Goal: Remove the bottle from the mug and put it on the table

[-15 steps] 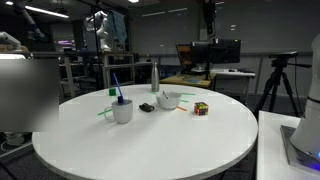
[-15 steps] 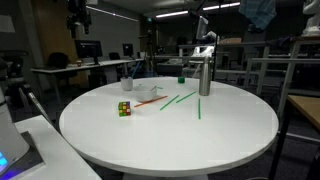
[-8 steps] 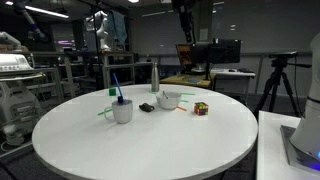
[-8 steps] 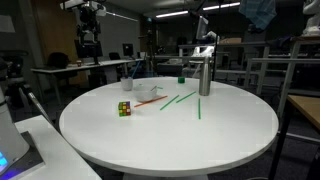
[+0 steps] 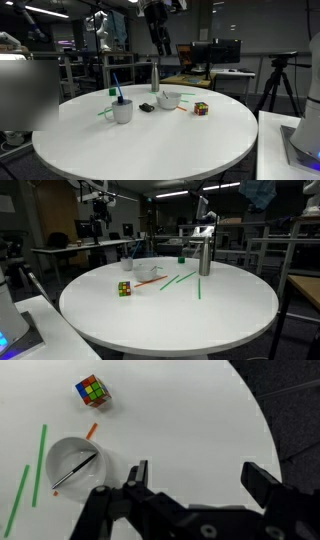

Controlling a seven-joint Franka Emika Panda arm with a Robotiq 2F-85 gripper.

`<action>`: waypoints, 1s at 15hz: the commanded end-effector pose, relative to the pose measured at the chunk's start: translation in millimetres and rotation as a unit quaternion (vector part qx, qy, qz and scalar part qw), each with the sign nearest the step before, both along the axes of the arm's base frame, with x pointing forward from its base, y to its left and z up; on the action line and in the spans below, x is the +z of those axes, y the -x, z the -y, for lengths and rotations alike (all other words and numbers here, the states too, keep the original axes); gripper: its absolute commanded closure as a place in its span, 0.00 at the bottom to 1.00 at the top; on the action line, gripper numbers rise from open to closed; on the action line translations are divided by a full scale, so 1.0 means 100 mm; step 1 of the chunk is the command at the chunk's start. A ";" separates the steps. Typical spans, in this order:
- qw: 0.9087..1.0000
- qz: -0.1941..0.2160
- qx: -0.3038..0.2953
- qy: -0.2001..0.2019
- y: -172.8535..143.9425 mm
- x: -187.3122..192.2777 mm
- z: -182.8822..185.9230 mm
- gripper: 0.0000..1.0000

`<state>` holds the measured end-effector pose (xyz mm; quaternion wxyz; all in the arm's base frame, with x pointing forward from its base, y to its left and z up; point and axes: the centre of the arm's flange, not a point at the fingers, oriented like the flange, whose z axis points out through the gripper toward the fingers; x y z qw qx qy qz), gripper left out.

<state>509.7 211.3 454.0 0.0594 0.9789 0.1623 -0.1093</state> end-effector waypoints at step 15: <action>0.987 0.147 -0.038 -0.052 -1.28 -0.24 -0.29 0.00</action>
